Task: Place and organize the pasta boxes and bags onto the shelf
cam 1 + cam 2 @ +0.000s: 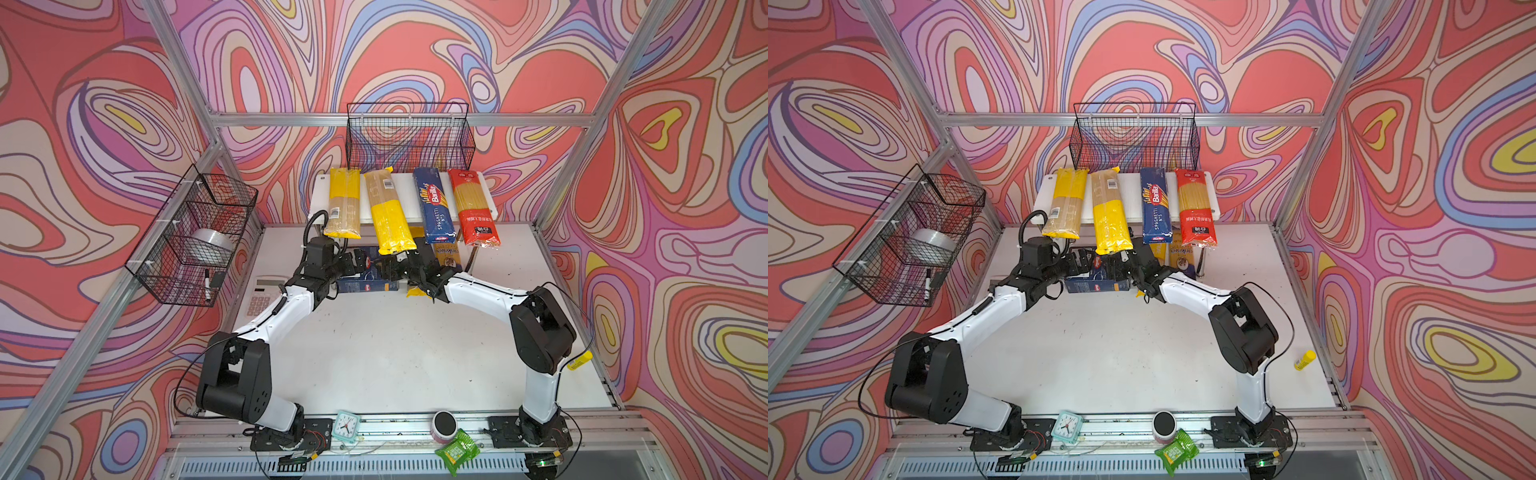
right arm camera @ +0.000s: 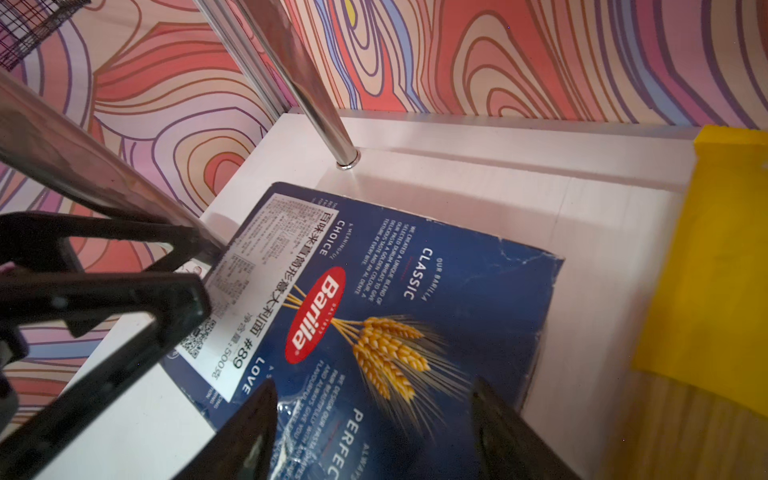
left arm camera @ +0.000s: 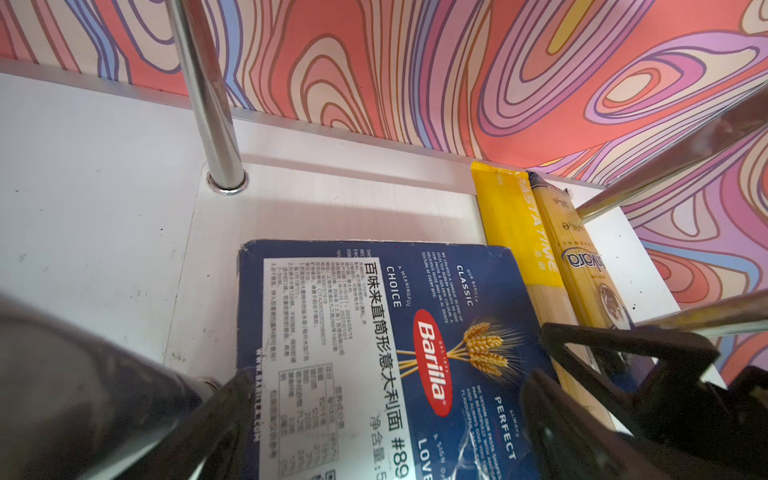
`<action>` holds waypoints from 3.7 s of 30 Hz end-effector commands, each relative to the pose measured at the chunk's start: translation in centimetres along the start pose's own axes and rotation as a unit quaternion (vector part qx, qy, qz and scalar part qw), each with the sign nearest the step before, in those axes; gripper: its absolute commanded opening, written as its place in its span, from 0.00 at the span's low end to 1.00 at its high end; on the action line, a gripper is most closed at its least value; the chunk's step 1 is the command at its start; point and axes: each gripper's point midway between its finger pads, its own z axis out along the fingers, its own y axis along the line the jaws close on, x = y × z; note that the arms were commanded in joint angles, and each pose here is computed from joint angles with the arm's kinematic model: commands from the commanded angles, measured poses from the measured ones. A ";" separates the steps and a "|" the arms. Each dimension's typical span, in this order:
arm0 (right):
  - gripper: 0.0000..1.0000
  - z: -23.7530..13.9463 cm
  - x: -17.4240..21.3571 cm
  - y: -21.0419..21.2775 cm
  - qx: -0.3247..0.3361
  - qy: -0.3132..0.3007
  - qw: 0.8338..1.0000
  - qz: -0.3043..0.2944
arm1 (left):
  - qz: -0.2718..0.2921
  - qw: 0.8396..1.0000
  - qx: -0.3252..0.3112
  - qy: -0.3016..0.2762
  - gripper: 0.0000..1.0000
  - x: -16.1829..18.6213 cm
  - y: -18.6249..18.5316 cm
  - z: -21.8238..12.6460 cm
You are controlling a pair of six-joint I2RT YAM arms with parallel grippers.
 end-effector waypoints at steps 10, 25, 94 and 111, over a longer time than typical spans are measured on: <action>0.73 -4.0 0.7 0.6 -0.021 0.014 1.000 -0.018 | -0.005 0.999 -0.034 0.021 1.00 2.3 1.5 -4.6; 0.70 -7.9 6.2 6.4 -0.159 0.043 0.985 -0.045 | -0.022 0.995 -0.090 0.041 1.00 7.5 5.1 -8.4; 0.70 2.2 4.7 5.0 -0.133 -0.003 0.990 -0.038 | 0.048 0.964 -0.240 -0.100 1.00 7.2 11.8 -13.0; 0.98 -19.9 7.5 -19.2 0.325 -0.002 0.943 0.076 | 0.052 0.968 -0.230 -0.087 1.00 6.0 18.2 -5.7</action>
